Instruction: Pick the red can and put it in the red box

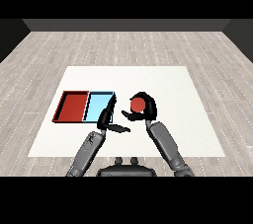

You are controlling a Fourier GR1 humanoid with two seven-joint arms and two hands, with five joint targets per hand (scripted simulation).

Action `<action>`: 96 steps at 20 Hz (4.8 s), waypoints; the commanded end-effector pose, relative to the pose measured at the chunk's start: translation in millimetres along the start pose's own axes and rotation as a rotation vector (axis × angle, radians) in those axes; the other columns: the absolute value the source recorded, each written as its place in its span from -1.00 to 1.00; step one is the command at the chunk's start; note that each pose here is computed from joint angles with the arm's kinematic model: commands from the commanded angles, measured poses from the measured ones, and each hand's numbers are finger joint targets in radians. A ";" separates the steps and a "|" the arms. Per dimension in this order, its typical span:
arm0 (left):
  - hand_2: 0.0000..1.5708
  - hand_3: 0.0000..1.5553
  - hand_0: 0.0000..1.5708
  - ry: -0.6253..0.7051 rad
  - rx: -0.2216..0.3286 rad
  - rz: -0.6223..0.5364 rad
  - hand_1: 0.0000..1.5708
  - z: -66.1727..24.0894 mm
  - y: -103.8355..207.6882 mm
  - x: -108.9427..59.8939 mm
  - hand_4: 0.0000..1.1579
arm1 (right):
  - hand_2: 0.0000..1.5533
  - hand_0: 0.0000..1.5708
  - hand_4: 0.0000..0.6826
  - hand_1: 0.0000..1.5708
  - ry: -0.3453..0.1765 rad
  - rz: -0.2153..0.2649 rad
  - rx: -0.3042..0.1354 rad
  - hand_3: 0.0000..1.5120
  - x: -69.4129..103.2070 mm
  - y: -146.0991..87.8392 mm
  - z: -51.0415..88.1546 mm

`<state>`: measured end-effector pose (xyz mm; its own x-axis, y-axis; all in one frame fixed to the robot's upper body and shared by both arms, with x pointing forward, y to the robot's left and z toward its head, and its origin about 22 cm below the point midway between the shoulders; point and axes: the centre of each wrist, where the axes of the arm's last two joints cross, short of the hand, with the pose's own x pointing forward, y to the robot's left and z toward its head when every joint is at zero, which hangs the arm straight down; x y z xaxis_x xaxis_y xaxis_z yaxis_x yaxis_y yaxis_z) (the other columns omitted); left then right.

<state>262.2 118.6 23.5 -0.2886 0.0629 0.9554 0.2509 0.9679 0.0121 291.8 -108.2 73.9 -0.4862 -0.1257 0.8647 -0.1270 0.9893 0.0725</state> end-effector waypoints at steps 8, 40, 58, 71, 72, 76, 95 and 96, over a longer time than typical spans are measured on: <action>-1.00 -1.00 -1.00 0.050 -0.019 0.031 -1.00 -3.3 5.2 -23.0 -1.00 | 0.84 0.86 0.92 0.86 -0.025 0.009 0.041 0.83 0.4 28.9 9.0; 0.88 0.83 0.84 0.097 0.161 0.149 0.84 -24.1 -37.4 -27.8 0.92 | 0.89 0.99 0.92 0.99 -0.017 -0.124 0.078 0.85 12.6 65.0 18.7; 1.00 0.95 1.00 -0.047 0.221 0.088 1.00 -23.3 -41.0 -28.5 0.98 | 0.20 0.18 -1.00 0.18 0.054 -0.071 0.062 -0.30 2.8 58.9 1.7; 1.00 0.92 1.00 -0.038 0.258 0.039 1.00 -21.9 -52.0 -37.7 0.96 | -1.00 -1.00 -1.00 -1.00 0.105 -0.038 0.077 -1.00 0.4 48.3 0.1; 1.00 0.92 1.00 -0.047 0.244 0.036 1.00 -18.8 -40.3 -33.6 0.96 | -1.00 -1.00 -1.00 -1.00 0.092 -0.047 0.070 -1.00 0.3 36.6 24.7; 1.00 0.91 1.00 -0.031 0.240 0.015 1.00 -23.3 -44.3 -33.8 0.96 | -1.00 -1.00 -1.00 -1.00 0.076 -0.067 0.062 -1.00 14.1 34.0 9.8; 1.00 0.90 1.00 -0.079 0.406 -0.094 1.00 -50.6 65.2 2.6 0.95 | -1.00 -1.00 -1.00 -1.00 0.033 -0.084 -0.037 -1.00 57.5 -73.6 62.7; 1.00 0.91 1.00 -0.080 0.421 -0.126 1.00 -39.3 74.6 12.2 0.94 | -1.00 -1.00 -1.00 -1.00 0.043 -0.063 -0.053 -1.00 63.4 -88.9 70.5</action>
<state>305.7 149.6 25.1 -0.3540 -0.0050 0.9352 -0.1236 0.9915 -0.0415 234.9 -179.5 89.5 -0.4403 -0.2232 0.8697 -0.1411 0.9738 0.1785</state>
